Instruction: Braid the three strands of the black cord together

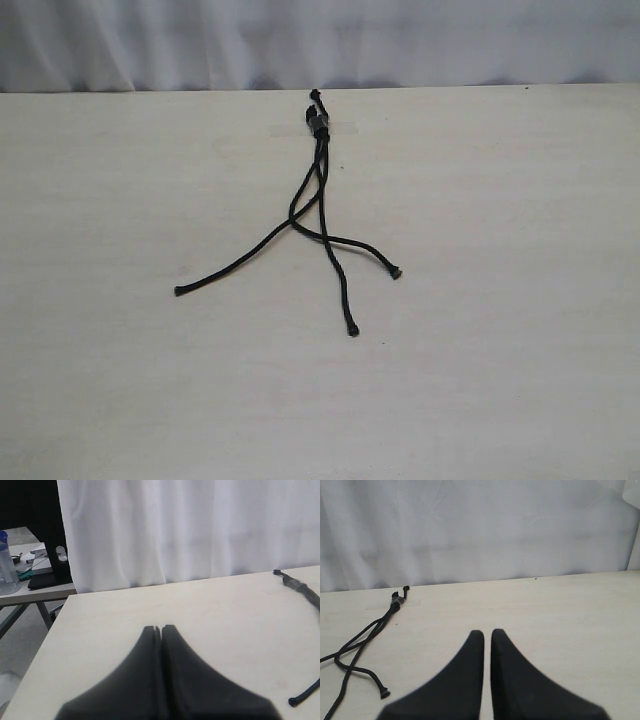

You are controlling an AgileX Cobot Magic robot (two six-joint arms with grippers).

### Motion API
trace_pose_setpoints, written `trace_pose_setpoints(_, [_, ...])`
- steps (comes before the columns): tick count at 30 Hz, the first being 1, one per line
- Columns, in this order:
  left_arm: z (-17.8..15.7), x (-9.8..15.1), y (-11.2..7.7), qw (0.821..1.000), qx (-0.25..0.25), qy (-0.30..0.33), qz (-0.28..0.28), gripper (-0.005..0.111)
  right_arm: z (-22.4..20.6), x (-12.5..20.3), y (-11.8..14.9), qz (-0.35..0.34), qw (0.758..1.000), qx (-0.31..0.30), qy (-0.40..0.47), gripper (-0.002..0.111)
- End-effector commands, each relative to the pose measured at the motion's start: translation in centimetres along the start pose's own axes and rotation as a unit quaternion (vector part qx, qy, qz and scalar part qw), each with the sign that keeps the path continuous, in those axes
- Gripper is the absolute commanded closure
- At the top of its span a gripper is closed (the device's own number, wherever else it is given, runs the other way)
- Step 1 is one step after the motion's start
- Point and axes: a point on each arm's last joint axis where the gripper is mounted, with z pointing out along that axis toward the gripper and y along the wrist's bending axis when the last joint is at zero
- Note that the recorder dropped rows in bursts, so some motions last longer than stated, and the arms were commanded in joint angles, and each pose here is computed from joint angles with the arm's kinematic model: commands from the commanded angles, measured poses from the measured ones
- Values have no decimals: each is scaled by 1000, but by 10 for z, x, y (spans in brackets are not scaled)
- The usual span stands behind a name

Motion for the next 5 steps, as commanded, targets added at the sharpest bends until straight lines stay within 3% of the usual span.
trace_pose_setpoints(1, [0, 1, 0, 1000, -1, -2, -3, 107, 0, 1, 0, -5, 1000, 3, 0, 104])
trace_pose_setpoints(5, [0, 1, 0, 1000, -1, -2, -3, 107, 0, 1, 0, -5, 1000, 3, 0, 104])
